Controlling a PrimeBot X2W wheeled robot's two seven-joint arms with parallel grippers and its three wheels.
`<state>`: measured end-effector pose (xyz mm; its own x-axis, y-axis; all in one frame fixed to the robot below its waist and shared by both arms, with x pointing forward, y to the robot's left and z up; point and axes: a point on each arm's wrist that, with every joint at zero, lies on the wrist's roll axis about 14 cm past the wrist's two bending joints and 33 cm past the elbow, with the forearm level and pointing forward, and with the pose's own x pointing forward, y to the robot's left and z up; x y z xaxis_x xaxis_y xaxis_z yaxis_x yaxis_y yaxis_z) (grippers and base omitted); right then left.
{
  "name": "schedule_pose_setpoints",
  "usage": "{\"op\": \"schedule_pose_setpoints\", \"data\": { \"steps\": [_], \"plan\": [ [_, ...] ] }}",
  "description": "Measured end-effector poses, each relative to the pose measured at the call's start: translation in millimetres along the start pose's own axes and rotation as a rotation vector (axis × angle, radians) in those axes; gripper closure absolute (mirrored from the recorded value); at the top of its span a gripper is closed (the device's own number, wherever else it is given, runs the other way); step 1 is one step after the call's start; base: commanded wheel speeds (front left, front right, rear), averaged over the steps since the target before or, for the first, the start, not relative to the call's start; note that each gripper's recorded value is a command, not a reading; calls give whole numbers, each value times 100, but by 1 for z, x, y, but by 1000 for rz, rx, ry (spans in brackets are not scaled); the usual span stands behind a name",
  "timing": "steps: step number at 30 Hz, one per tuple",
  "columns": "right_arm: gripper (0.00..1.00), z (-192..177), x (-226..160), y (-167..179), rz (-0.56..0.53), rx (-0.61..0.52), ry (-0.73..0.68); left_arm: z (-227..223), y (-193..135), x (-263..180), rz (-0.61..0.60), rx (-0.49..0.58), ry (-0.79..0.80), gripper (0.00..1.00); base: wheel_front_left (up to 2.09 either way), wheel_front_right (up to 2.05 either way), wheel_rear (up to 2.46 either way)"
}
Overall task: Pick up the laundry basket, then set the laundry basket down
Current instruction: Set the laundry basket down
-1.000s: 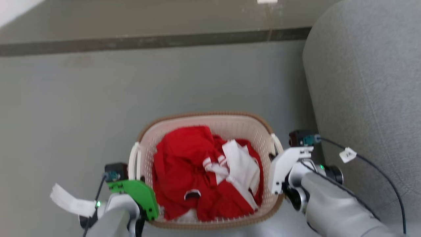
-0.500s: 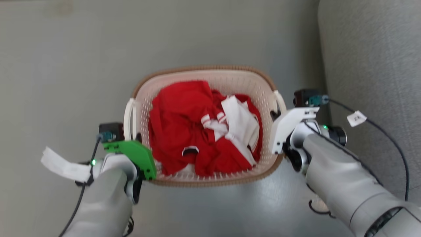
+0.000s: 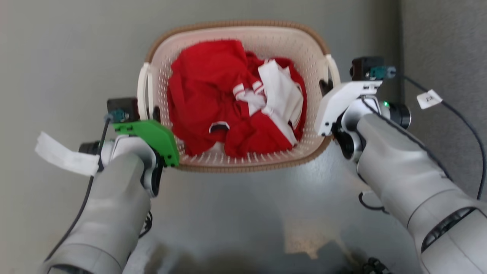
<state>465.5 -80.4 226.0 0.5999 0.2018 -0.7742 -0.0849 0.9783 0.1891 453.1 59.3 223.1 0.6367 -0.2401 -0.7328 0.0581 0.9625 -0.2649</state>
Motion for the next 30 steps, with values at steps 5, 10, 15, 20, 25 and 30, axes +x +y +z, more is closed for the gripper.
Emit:
{"op": "schedule_pose_setpoints", "data": {
  "steps": [5, 10, 15, 20, 25, 30],
  "plan": [
    [100, -3, 22, -3, 1, -8, 14, -3, 6, 20, 4, -2, 12, 100, 0, 0, 0],
    [100, -10, 44, -8, -2, -7, 20, -8, 12, 40, 7, -3, 18, 100, 0, 0, 0],
    [100, -31, 57, -13, -11, 0, 56, -28, 18, 50, 13, -10, 57, 100, 0, 0, 0],
    [100, -42, 64, -16, -18, 6, 71, -36, 21, 57, 16, -15, 66, 100, 0, 0, 0],
    [100, -36, 70, -20, -24, 4, 56, -32, 19, 65, 9, -11, 55, 100, 0, 0, 0],
    [100, -37, 74, -25, -33, 6, 55, -34, 18, 72, 4, -7, 60, 100, 0, 0, 0]
  ]
}}
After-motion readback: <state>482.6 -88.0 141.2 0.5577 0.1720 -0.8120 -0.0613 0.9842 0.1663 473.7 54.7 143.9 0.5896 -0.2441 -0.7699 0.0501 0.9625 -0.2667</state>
